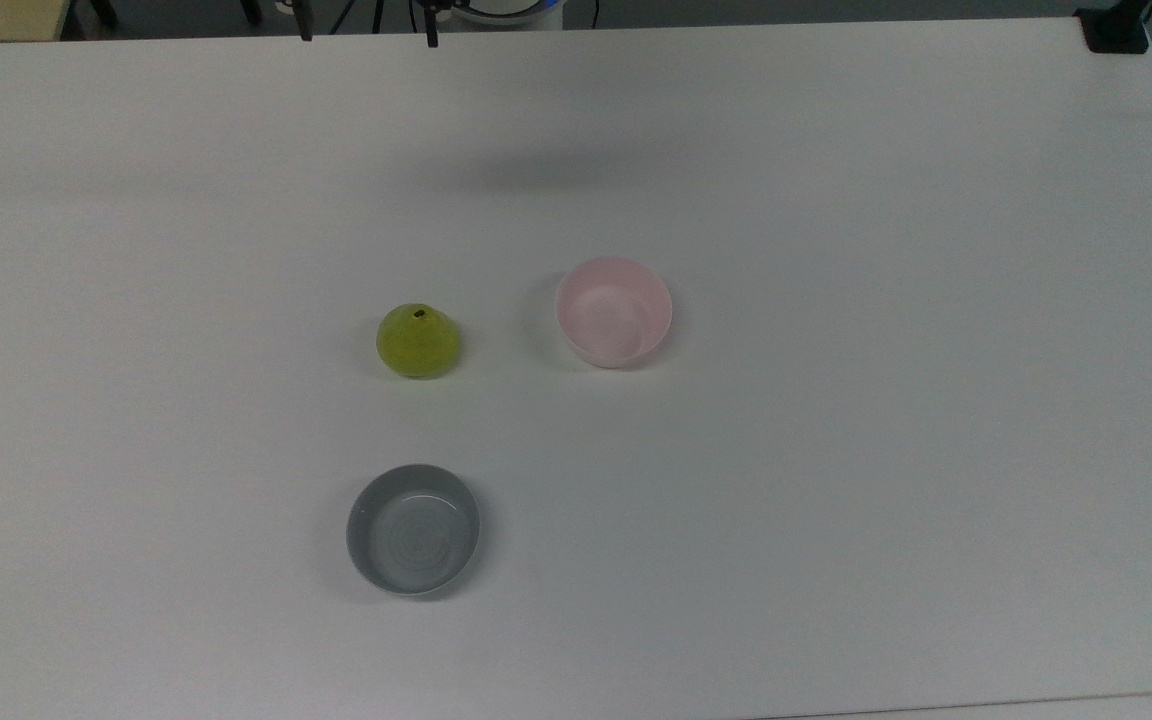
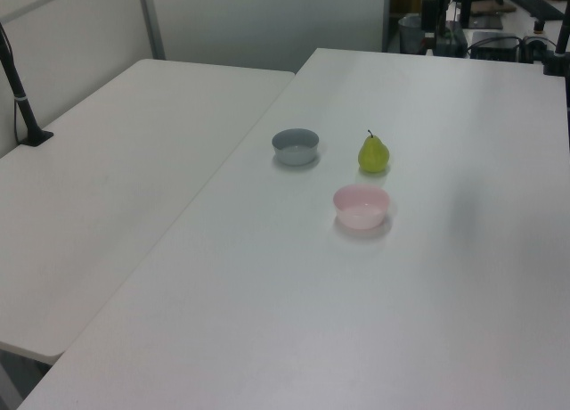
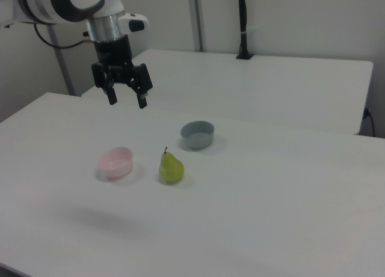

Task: Place the pear in the bowl
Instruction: 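Move the open gripper over the green pear and lower it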

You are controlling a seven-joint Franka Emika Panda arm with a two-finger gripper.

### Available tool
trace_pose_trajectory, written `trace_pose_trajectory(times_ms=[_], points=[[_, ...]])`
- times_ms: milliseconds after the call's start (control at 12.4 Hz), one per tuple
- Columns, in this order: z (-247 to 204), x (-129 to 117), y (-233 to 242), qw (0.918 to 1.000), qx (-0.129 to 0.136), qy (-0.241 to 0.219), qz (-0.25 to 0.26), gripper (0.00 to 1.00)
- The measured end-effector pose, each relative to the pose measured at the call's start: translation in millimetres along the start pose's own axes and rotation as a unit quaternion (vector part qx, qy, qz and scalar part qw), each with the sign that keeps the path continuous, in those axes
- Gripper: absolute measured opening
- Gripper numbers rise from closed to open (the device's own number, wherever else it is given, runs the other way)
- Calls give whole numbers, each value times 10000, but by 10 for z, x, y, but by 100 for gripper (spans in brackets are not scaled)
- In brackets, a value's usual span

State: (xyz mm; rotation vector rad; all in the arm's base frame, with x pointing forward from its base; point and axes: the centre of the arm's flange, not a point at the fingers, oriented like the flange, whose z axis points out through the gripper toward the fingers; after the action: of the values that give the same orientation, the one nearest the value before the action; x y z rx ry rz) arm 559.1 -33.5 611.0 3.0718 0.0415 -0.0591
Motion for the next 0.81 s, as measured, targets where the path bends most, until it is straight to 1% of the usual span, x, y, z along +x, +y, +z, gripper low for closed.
trace_pose_trajectory(times_ms=[162,405,810], points=[[-12,-8,57,10000,-2,12,39,100],[-81,-63,287,10000,-1,81,39,100],[-75,-55,297,10000,-2,92,29,100]])
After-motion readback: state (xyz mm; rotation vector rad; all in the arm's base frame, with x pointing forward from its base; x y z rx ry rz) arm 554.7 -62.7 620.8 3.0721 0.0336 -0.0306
